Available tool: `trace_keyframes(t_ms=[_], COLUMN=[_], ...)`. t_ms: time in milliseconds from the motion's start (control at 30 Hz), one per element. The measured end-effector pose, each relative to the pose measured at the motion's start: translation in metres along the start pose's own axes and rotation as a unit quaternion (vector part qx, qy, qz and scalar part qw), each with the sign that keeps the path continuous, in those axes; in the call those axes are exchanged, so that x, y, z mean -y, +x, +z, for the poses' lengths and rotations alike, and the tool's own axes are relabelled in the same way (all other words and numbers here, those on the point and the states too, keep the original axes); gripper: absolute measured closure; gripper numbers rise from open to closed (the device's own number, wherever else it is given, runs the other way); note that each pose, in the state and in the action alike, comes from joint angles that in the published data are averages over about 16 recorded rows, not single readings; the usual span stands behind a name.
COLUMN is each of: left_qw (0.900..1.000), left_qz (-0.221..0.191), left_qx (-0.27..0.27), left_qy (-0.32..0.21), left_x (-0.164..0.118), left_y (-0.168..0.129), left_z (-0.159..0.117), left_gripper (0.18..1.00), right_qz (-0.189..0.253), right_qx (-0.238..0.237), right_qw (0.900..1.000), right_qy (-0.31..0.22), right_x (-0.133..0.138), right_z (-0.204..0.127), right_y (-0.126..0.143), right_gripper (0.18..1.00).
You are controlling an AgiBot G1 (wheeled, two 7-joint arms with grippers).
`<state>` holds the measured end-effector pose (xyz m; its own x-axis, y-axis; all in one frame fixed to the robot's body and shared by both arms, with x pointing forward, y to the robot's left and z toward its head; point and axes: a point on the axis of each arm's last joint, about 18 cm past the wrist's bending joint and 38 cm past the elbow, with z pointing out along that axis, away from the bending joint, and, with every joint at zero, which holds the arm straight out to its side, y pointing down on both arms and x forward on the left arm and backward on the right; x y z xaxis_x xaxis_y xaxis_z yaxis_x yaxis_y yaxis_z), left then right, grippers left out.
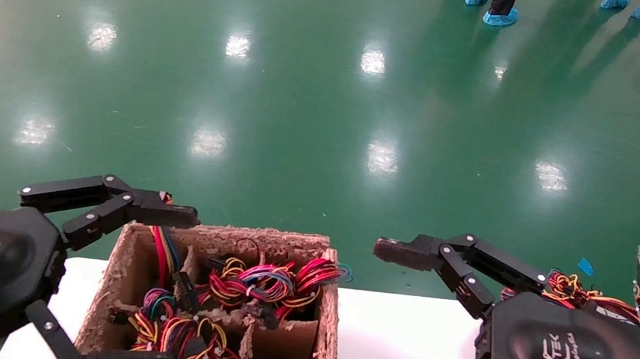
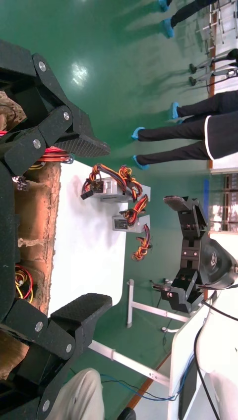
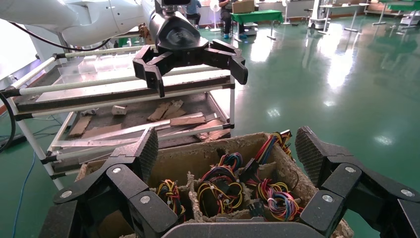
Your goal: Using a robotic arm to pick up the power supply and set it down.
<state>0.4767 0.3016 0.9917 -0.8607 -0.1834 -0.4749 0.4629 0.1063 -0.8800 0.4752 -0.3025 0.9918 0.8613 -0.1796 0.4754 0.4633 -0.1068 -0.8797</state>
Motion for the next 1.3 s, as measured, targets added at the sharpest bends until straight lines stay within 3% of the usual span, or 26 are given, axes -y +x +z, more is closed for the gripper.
trace_keyframes(t_ms=[767, 967, 1300], left_qw=[1.0000, 1.0000, 1.0000], left_qz=[0.000, 0.000, 0.000], left_qx=[0.000, 0.000, 0.000], left_qy=[0.000, 0.000, 0.000], left_x=[0.000, 0.000, 0.000], left_y=[0.000, 0.000, 0.000], left_z=[0.000, 0.000, 0.000], left_gripper=[0.190, 0.210, 0.315], right_qz=[-0.002, 0.007, 0.034], right_qx=[-0.017, -0.050, -0.099], right_qw=[1.000, 0.998, 0.987], right_qy=[-0.009, -0.040, -0.123], right_x=[-0.002, -0.015, -0.056], right_z=[0.001, 0.008, 0.040], right_y=[0.006, 0.024, 0.064], right_gripper=[0.179, 0.179, 0.179])
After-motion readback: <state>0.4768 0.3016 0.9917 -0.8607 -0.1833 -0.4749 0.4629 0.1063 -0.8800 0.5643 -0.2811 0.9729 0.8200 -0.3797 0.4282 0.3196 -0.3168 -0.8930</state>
